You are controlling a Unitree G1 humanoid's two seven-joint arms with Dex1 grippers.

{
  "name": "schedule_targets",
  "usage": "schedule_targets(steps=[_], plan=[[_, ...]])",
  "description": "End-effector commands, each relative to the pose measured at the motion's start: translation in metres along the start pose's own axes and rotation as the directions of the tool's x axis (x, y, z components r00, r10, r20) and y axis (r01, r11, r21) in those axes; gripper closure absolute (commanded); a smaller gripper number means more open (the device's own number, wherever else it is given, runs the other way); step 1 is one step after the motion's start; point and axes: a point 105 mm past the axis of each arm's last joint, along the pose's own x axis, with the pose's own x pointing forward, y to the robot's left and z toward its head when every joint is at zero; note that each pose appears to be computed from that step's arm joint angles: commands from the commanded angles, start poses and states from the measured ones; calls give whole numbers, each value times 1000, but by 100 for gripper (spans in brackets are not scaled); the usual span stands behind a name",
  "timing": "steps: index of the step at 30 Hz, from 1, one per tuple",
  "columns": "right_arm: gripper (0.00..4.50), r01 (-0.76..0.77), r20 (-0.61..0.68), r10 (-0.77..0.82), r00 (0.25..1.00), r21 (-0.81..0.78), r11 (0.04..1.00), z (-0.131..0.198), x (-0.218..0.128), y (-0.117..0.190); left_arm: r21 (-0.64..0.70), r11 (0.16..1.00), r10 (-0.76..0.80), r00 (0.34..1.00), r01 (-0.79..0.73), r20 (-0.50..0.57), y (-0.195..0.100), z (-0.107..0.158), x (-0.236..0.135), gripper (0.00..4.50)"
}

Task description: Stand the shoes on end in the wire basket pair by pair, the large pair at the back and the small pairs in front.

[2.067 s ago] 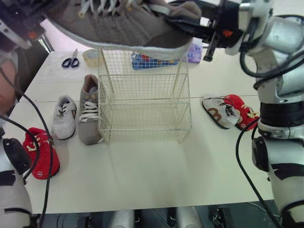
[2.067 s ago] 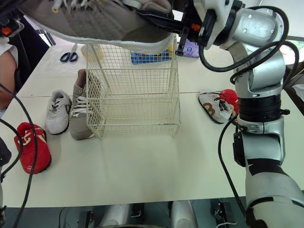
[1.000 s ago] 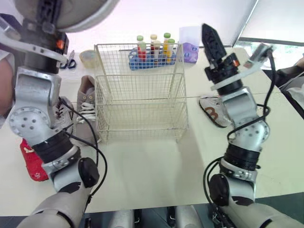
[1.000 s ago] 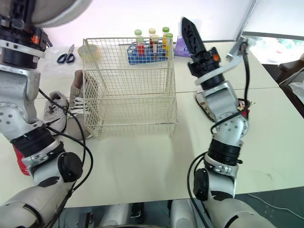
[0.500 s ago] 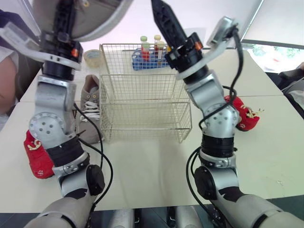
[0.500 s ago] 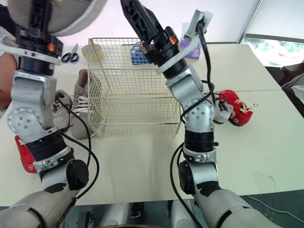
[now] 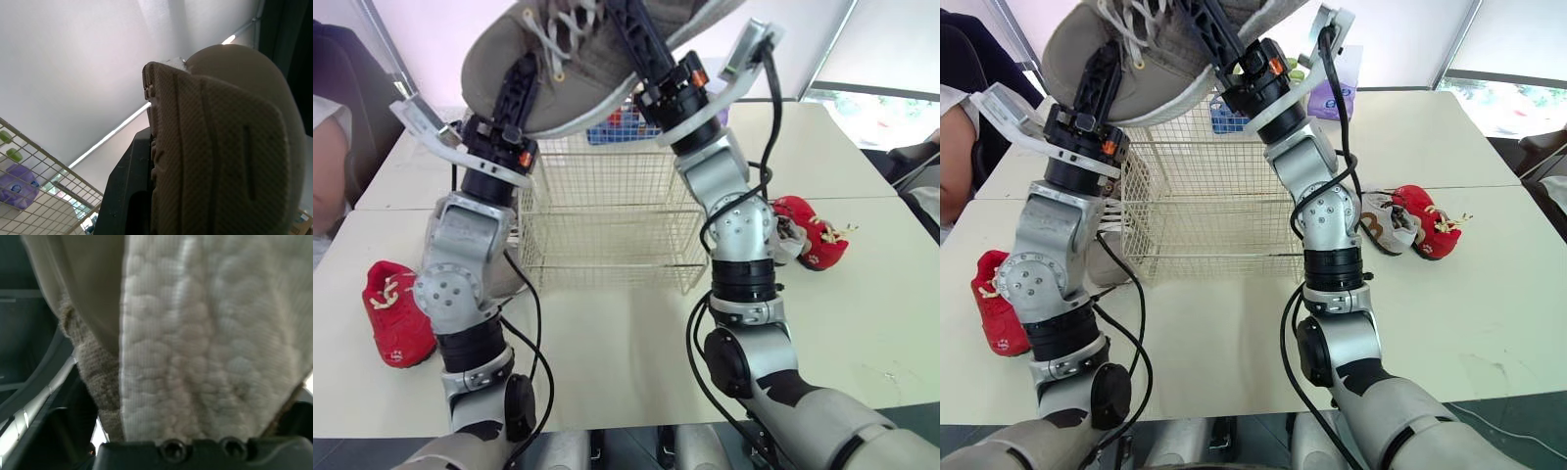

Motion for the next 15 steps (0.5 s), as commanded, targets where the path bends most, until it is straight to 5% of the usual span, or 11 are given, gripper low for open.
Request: schedule_targets(steps=[1,3,6,11,15], plan=[[220,-88,65,90,994,-34,996,18,9,22,5,998,-65,998,65,1,-18,-1,2,379],[281,-102,65,104,992,-34,994,19,9,25,19,998,-66,998,67,-7,-17,-1,2,379],[283,-112,49,115,992,-51,992,23,11,29,49,997,-55,998,57,-38,-13,-5,2,379],[283,-157,-10,159,987,-248,956,60,15,24,223,974,23,975,27,-220,-6,-18,-14,153],[283,-238,-157,188,970,-416,878,83,16,8,370,922,41,921,115,-387,-19,-31,-35,153]])
